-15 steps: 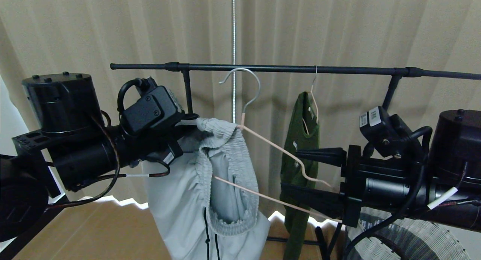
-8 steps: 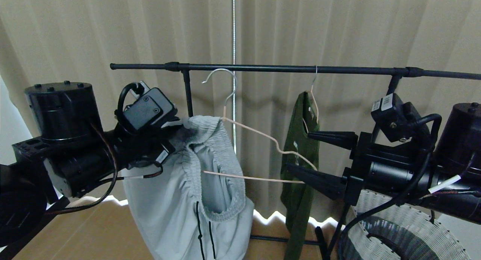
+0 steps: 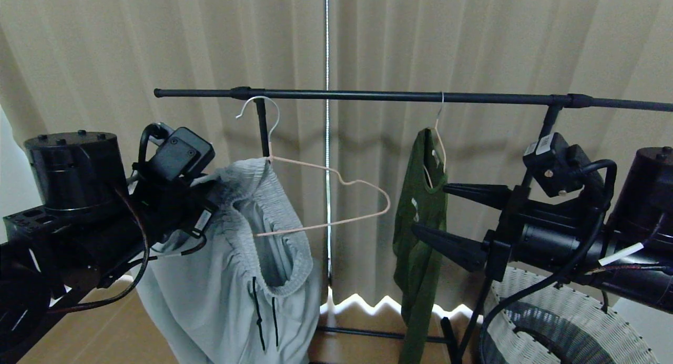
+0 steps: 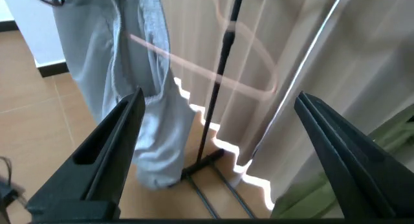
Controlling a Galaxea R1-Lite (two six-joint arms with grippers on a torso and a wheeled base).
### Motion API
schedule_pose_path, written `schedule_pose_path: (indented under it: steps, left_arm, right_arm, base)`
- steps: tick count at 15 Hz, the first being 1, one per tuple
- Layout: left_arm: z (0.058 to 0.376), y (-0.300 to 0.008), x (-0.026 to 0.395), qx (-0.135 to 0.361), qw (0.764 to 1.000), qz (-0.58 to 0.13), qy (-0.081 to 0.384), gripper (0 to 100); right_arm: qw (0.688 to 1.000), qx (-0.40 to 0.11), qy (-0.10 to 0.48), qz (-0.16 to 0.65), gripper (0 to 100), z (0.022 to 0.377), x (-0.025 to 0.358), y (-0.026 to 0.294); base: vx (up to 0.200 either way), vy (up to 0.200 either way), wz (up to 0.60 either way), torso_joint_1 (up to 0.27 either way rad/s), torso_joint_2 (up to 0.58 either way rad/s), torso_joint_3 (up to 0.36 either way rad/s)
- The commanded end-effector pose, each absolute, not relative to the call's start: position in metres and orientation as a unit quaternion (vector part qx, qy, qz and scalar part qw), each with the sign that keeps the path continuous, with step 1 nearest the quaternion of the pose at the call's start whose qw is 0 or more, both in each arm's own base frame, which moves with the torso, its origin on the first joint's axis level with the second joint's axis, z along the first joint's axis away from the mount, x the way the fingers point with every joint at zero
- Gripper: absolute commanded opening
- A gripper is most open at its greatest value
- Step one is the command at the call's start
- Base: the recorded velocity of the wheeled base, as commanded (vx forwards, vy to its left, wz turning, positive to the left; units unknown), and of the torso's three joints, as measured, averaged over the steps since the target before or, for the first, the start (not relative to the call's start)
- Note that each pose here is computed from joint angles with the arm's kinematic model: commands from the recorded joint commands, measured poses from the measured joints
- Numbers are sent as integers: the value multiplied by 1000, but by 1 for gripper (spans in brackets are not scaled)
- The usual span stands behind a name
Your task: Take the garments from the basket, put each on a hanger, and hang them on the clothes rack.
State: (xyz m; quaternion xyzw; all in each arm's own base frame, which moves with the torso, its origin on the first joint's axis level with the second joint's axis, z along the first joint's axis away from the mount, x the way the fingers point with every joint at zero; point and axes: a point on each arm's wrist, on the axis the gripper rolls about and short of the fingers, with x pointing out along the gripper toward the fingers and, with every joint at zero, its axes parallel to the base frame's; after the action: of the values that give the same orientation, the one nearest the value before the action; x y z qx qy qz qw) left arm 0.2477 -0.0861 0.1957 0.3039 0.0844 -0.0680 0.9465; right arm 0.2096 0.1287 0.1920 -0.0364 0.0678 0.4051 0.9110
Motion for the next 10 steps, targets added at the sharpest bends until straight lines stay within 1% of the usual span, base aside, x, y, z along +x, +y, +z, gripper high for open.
schedule_pose_path:
  steps: [1,3,5,6,7,8,9,10]
  left_arm:
    - [196,-85,249,294,950,-56,89,0]
    - [197,-86,249,278,955,-55,86,0]
    - [205,-90,252,229,969,-53,75,0]
    - [209,-91,254,214,973,-51,73,0]
    - [209,-91,254,212,973,-51,73,0]
    - [212,-96,256,181,980,-55,68,0]
    - [218,-108,253,145,985,-75,57,0]
    - [222,-114,251,132,986,-88,49,0]
  right_arm:
    - [910,-38,76,407,100,188,209,130]
    - [905,-38,81,415,100,185,209,134]
    - [892,-30,87,442,100,184,201,147]
    - [883,-27,103,457,100,178,197,156]
    - [881,-27,104,461,100,177,196,158]
    - [871,-30,121,475,100,168,192,168]
    - [867,-33,127,481,100,163,193,176]
    - [866,-33,120,485,100,160,194,183]
  base:
    - [0,0,0,0,0,0]
    - [0,0,0,0,0,0]
    - [0,0,0,0,0,0]
    - [0,0,0,0,0,0]
    - [0,0,0,0,0,0]
    - [0,0,0,0,0,0]
    - [0,0,0,0,0,0]
    - [0,0,0,0,0,0]
